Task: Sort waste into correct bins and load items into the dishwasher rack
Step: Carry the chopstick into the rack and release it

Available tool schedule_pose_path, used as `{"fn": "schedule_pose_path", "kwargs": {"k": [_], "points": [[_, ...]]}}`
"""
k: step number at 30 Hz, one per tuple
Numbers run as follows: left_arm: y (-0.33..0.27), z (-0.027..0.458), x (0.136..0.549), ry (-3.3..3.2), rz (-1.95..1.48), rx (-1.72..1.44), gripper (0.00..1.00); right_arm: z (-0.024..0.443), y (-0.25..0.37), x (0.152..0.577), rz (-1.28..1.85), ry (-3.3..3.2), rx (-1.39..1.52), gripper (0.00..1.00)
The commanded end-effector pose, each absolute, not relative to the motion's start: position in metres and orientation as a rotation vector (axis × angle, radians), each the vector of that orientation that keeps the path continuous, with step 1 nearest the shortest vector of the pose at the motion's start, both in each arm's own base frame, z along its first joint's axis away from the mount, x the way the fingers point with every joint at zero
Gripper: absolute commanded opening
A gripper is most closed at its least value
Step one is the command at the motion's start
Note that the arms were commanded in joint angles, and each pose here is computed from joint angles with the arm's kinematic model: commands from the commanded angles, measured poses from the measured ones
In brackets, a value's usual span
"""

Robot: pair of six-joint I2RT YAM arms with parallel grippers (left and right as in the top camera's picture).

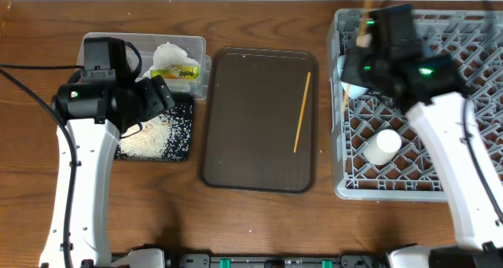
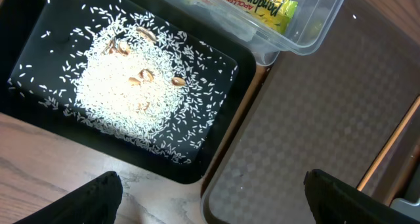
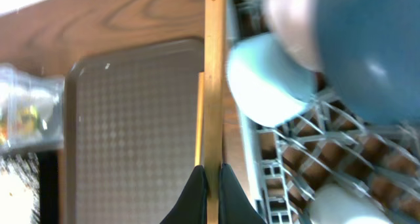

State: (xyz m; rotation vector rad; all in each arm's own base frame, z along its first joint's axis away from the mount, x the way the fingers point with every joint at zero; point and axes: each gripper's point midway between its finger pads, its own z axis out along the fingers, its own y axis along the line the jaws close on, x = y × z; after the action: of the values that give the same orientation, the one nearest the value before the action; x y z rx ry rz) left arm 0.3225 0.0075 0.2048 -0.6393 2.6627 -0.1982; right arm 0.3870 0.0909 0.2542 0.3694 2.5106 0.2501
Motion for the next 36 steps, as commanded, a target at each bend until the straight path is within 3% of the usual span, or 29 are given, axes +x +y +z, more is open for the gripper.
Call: {"fn": "schedule_pose_path", "kwargs": {"k": [1,6,18,22,29,30,34,36], "points": [[0.010,0.208,0.326,2.659,-0.188,-0.631,0.91,0.262,0.059,0.383,0.260,2.439,0.713,0.02],[0.010,0.208,0.326,2.659,-0.188,-0.631,0.91,0.237,0.031,0.357,0.276,2.281,1.433,0.01],[0.010,0.208,0.326,2.659,-0.188,-0.631,0.91,0.162,-0.017,0.309,-0.073,1.803,2.066,0.01],[0.010,0.208,0.326,2.659,-0.188,-0.631,0.91,0.144,-0.027,0.307,-0.080,1.674,2.148,0.08],[0.010,0.208,0.326,2.659,-0.188,-0.632,0.92,0.140,-0.032,0.334,-0.038,1.783,1.931,0.14],[0.010,0.208,0.326,2.659,-0.188,-0.631,0.91,0.142,-0.033,0.338,-0.037,1.801,1.896,0.16],[0.010,0.208,0.326,2.659,-0.188,-0.631,0.91,0.149,-0.029,0.357,-0.035,1.972,1.642,0.50],[0.010,0.208,0.326,2.659,-0.188,-0.631,0.91,0.155,-0.019,0.369,-0.010,2.128,1.414,0.62]]}}
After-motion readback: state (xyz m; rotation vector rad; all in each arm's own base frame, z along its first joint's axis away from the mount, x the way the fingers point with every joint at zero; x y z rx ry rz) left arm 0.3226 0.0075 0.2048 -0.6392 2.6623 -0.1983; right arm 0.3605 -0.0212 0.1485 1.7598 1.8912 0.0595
